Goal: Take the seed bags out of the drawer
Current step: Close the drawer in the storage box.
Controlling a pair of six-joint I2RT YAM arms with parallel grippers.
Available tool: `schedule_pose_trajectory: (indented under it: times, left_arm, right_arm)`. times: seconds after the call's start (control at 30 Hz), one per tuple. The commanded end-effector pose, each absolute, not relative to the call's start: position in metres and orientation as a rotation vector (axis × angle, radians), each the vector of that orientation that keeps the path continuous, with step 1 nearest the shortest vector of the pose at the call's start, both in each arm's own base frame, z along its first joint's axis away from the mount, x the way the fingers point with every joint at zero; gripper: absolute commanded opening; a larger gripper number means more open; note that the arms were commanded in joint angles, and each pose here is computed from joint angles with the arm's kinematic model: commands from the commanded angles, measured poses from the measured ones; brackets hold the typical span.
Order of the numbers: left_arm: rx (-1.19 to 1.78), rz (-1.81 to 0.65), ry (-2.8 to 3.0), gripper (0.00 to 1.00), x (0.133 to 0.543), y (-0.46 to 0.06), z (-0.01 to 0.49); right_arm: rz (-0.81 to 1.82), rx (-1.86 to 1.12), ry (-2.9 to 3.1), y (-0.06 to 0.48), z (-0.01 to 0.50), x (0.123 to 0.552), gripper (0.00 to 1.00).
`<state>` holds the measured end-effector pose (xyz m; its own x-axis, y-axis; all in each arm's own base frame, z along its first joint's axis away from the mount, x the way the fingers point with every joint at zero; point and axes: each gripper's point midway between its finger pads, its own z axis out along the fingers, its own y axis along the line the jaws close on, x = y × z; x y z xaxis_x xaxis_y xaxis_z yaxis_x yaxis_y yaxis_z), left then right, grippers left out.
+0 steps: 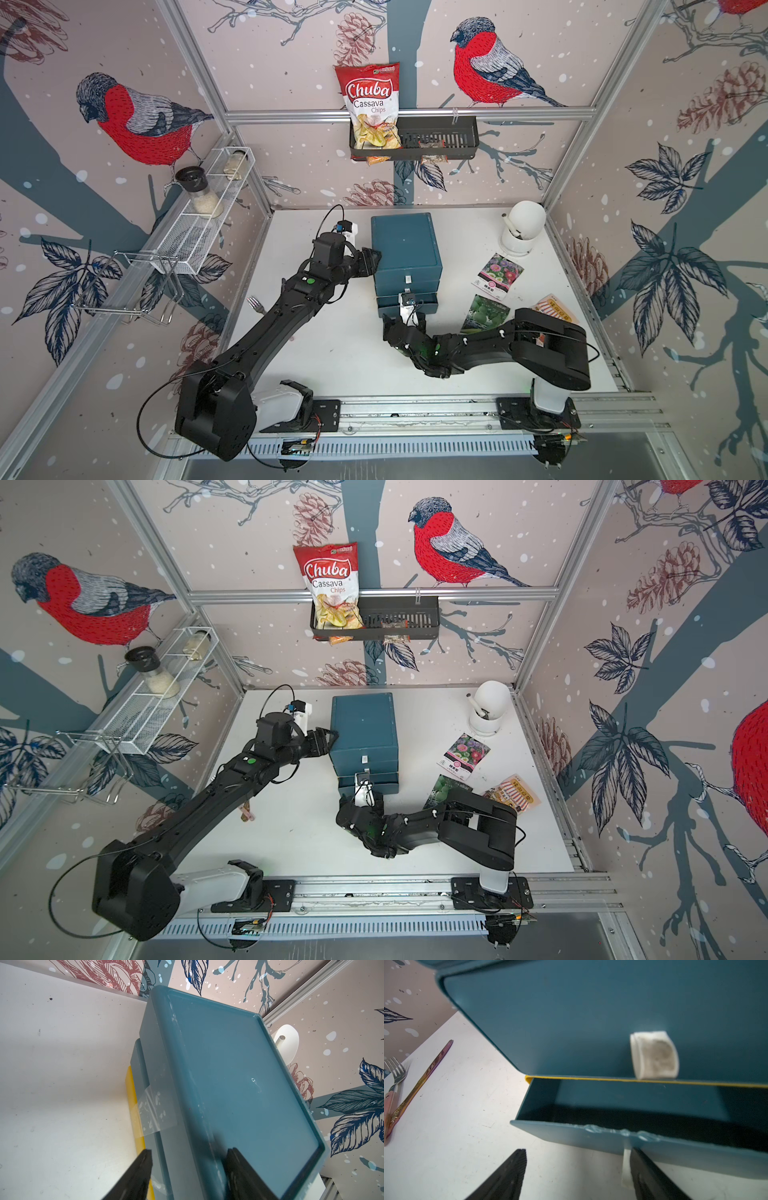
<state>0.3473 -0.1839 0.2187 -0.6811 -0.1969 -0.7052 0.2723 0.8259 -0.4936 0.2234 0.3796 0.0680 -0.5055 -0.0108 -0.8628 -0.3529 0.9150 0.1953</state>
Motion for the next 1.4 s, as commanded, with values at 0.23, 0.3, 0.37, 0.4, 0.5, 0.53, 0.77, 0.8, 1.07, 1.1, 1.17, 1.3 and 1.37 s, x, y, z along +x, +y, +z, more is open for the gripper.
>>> schedule_pose_trajectory:
  times: [0.23,0.3,0.37,0.4,0.5,0.53,0.77,0.8,1.07,1.1,1.17,1.3,1.37]
  left_arm:
    - [0.073,-0.673,2.390,0.60,0.319,-0.172,0.176]
    - [0.075,-0.667,2.390,0.60,0.319,-0.171,0.175]
    - [0.076,-0.669,2.393,0.60,0.318,-0.171,0.174]
    - [0.078,-0.669,2.393,0.60,0.318,-0.171,0.174]
    - [0.080,-0.673,2.391,0.60,0.316,-0.171,0.174]
    - [0.083,-0.672,2.391,0.60,0.316,-0.171,0.174]
    - [0.093,-0.667,2.390,0.60,0.313,-0.170,0.175]
    - [0.094,-0.668,2.390,0.60,0.313,-0.170,0.176]
    - [0.026,-0.667,2.267,0.69,0.322,-0.164,0.233]
    - [0.018,-0.674,2.218,0.71,0.325,-0.164,0.252]
    - [0.002,-0.680,2.122,0.74,0.328,-0.160,0.292]
    - [-0.009,-0.687,1.961,0.80,0.325,-0.153,0.361]
    - [-0.023,-0.664,1.883,0.81,0.320,-0.143,0.391]
  right_arm:
    - [0.413,-0.319,1.993,0.396,0.072,0.238,0.83]
    - [0.406,-0.317,1.995,0.396,0.070,0.241,0.82]
    - [0.405,-0.310,1.996,0.396,0.069,0.243,0.82]
    - [0.404,-0.309,1.996,0.397,0.069,0.244,0.82]
    - [0.392,-0.306,1.992,0.397,0.068,0.250,0.83]
    - [0.391,-0.303,1.989,0.398,0.069,0.251,0.82]
    - [0.334,-0.326,2.022,0.400,0.068,0.246,0.81]
    - [0.319,-0.335,2.017,0.400,0.071,0.241,0.81]
    - [0.320,-0.312,1.937,0.376,0.159,0.190,0.82]
    - [0.317,-0.308,1.929,0.372,0.171,0.187,0.83]
    - [0.287,-0.272,1.901,0.358,0.200,0.184,0.99]
    - [0.224,-0.176,1.858,0.323,0.253,0.190,1.00]
    - [0.228,-0.122,1.816,0.302,0.282,0.191,1.00]
